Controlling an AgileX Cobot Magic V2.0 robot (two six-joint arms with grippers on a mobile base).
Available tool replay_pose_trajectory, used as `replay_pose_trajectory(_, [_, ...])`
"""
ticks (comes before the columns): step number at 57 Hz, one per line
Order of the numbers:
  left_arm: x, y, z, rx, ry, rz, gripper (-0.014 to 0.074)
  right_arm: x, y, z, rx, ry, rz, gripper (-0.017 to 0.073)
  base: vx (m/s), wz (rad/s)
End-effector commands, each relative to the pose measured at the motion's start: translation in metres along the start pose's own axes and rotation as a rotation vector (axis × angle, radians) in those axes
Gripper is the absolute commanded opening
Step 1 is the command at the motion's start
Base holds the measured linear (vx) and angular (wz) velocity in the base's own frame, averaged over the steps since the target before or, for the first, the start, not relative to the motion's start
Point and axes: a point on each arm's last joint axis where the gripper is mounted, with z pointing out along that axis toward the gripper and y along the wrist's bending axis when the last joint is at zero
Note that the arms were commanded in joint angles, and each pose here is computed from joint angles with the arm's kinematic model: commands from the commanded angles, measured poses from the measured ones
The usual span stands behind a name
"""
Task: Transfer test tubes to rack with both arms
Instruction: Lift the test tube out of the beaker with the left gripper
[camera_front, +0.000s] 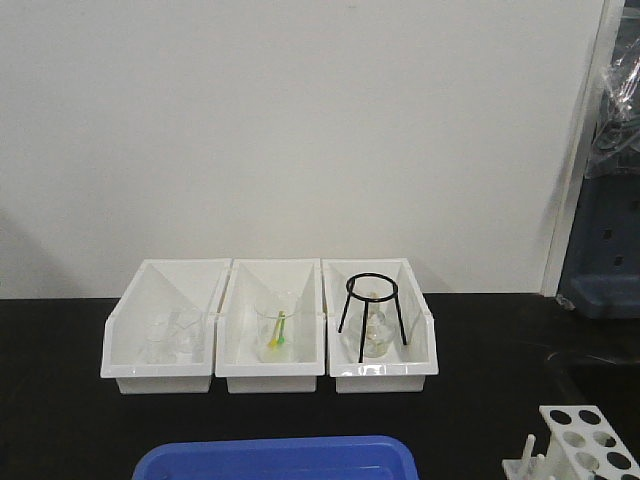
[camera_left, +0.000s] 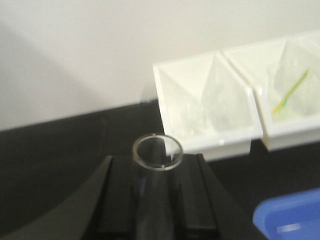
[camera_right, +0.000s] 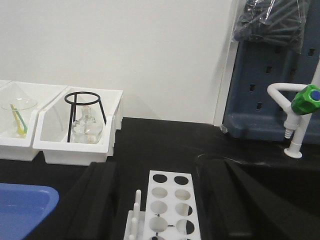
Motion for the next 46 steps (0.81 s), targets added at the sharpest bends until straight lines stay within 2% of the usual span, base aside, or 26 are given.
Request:
replay_pose_trajectory(1, [-0.042,0.006,-0.005,-0.018,-0.155,-0.052,0.0115,-0.019,-0.003,-0.001,0.017,-0.112,-0.001,0.0435,0.0,0.0])
replay_pose_trajectory(11, [-0.073,0.008,-0.006,0.001,-0.223,-0.187,0.0116,-0.016,-0.002,0.003,0.013,-0.077,-0.006,0.0435,0.0,0.0])
replay_pose_trajectory(19, [-0.078,-0.001,0.001,0.052,-0.253,-0.277,0.0116,-0.007,-0.001,0.015,0.0,0.025,-0.006,0.0435,0.0,0.0])
replay_pose_trajectory(32, [-0.074,-0.033,0.023,0.19,-0.269,-0.417,0.0116,-0.01,-0.001,0.044,-0.023,0.167,-0.04,0.0435,0.0,0.0])
replay_pose_trajectory(35, [-0.074,-0.041,0.028,0.224,-0.283,-0.45,0.0116,-0.015,-0.001,0.051,-0.031,0.198,-0.025,0.0435,0.0,0.0])
replay_pose_trajectory(41, [-0.069,-0.061,0.039,0.299,-0.294,-0.509,0.0116,-0.026,0.0,0.068,-0.062,0.26,0.054,0.0435,0.0,0.0])
replay_pose_trajectory(45, [-0.065,-0.074,0.045,0.34,-0.292,-0.542,0.0116,-0.032,0.002,0.08,-0.1,0.299,0.048,0.0435,0.0,0.0])
replay_pose_trajectory(46, [-0.063,-0.077,0.047,0.348,-0.291,-0.549,0.0116,-0.033,0.003,0.084,-0.113,0.309,0.027,0.0435,0.0,0.0])
